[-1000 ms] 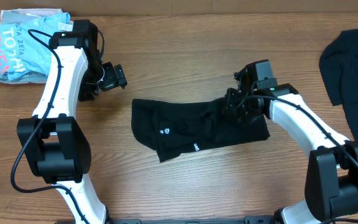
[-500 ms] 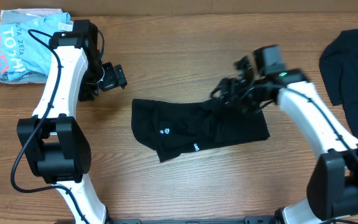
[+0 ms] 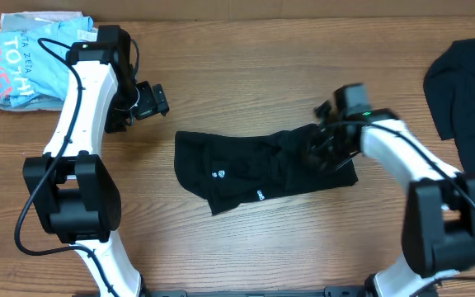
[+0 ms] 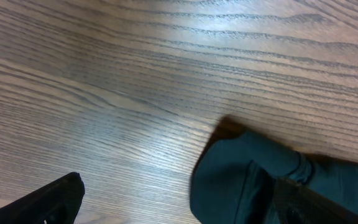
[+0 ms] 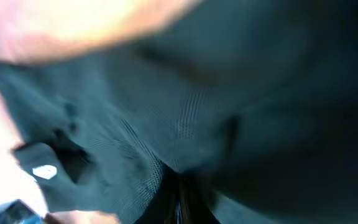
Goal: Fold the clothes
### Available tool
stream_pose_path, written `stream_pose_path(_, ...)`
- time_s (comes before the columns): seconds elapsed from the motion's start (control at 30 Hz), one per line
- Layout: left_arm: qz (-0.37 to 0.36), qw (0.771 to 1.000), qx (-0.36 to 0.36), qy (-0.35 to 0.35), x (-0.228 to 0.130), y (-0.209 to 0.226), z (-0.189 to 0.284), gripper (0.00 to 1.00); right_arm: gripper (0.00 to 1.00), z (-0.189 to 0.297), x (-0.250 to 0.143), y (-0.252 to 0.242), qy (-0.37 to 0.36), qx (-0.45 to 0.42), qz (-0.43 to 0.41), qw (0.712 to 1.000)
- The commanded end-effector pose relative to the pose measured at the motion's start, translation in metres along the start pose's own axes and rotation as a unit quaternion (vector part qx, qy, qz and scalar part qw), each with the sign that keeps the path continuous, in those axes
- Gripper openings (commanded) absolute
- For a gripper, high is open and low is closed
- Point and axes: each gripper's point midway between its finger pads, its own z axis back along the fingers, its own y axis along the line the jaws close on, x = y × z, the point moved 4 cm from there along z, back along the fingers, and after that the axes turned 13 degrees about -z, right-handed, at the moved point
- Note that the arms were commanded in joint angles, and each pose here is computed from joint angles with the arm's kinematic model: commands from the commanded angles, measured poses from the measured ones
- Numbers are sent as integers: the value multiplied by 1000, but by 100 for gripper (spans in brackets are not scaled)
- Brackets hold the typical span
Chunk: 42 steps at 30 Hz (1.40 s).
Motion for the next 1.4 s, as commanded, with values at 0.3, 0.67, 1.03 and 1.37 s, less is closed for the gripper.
stream_pose_path(0.3,-17,1000,-1,-3,2,-5,1,100,4,-36,-32,30,20,-21,37,999)
stream_pose_path(0.67,-45,999,2,26,-10,-3,2,100,4,35,-13,54,-16,-31,66,997)
stream_pose_path(1.03,-74,989,-50,115,-50,-24,-12,100,100,158,86,-10,-222,-101,-55,968)
stream_pose_path(1.37,-61,989,-59,125,-71,-10,-83,100,100,200,107,-66,-268,-99,-134,949)
